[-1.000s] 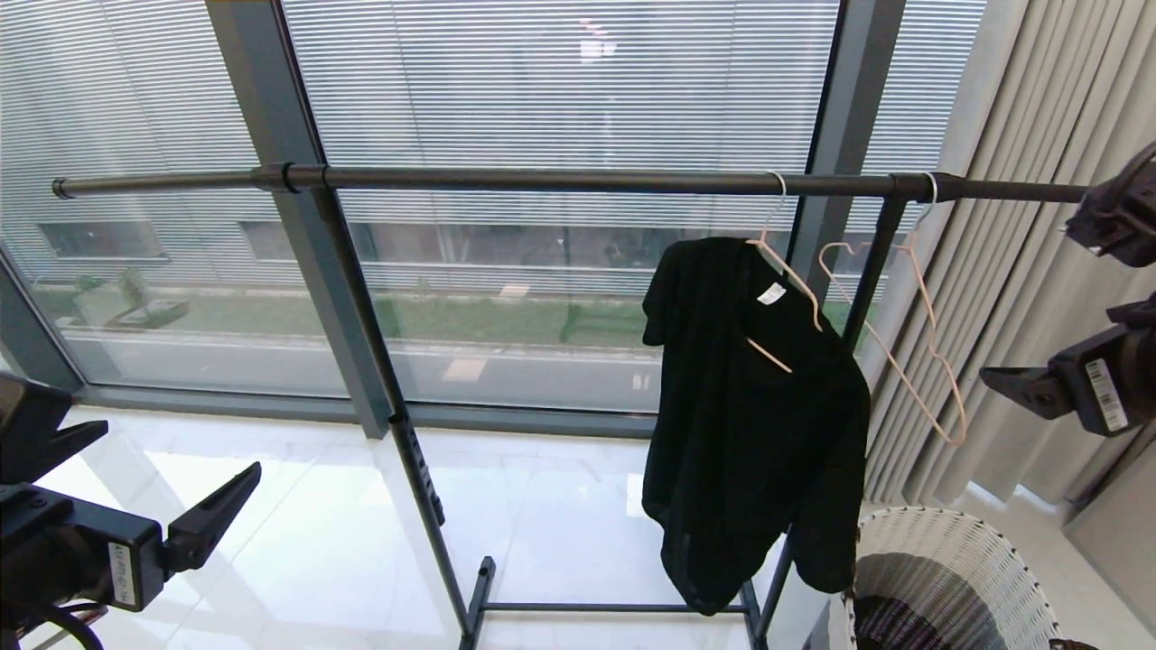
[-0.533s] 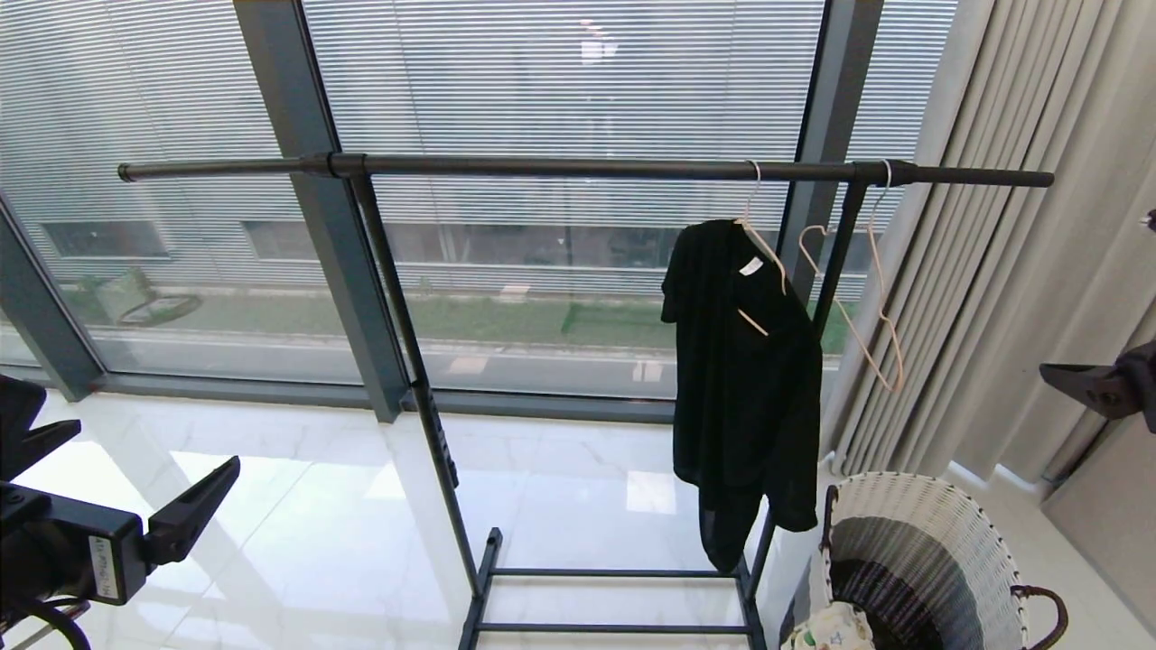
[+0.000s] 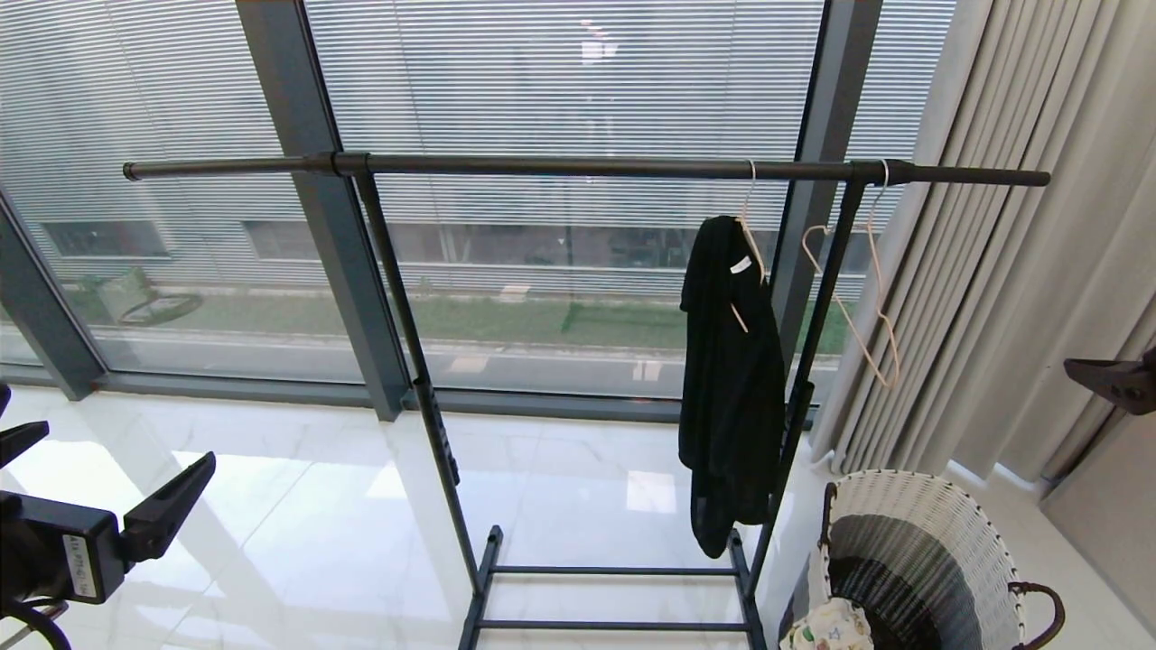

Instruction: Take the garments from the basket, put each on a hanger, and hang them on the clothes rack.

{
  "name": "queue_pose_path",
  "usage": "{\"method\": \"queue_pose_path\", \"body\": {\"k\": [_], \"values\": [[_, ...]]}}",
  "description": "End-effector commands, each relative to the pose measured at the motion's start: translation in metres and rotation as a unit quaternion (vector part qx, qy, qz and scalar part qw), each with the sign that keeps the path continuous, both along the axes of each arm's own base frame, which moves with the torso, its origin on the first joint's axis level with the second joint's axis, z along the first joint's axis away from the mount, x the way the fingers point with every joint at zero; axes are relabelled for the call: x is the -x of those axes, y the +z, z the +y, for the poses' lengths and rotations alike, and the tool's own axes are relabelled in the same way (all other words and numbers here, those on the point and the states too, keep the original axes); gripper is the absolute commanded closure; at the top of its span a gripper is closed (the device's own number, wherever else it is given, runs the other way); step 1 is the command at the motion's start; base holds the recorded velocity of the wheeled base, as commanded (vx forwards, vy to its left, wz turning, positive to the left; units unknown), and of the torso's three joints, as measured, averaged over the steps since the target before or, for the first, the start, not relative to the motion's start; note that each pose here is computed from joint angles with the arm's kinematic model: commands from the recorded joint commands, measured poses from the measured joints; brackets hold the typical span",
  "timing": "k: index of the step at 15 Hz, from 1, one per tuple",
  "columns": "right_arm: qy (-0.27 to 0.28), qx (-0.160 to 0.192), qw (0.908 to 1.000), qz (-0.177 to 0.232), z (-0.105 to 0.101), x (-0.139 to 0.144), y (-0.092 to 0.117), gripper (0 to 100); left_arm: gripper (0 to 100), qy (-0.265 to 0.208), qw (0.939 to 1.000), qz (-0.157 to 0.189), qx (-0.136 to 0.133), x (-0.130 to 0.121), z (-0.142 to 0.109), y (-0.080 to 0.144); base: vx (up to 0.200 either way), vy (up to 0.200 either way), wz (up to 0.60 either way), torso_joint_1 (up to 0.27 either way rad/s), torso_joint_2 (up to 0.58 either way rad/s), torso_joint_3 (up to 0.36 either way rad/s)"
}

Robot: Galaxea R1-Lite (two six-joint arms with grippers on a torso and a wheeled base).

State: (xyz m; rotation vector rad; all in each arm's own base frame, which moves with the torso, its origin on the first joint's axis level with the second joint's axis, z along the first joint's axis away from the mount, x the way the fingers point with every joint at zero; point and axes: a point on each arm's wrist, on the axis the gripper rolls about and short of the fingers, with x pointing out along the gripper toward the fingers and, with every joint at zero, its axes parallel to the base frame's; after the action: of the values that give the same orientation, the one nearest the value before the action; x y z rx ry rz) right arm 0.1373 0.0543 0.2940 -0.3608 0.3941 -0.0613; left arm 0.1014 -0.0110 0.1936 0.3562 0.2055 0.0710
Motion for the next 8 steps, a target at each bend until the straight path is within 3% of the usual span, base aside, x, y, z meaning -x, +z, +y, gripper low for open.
{"method": "queue_pose_path", "body": {"k": [1,8], "values": [[0.001,0.005,1.0,0.007,-0.001,0.001,-0.008,0,0,0.0,1.0,0.004,-0.001,0.0,0.0,-0.002,0.0,0.0,0.0,-0.095,0.22,0.124],[0.004,0.019,0.9997,0.011,-0.001,0.001,-0.024,0,0,0.001,1.0,0.007,-0.003,0.0,0.0,-0.003,0.0,0.0,0.0,-0.203,0.47,0.258]]}}
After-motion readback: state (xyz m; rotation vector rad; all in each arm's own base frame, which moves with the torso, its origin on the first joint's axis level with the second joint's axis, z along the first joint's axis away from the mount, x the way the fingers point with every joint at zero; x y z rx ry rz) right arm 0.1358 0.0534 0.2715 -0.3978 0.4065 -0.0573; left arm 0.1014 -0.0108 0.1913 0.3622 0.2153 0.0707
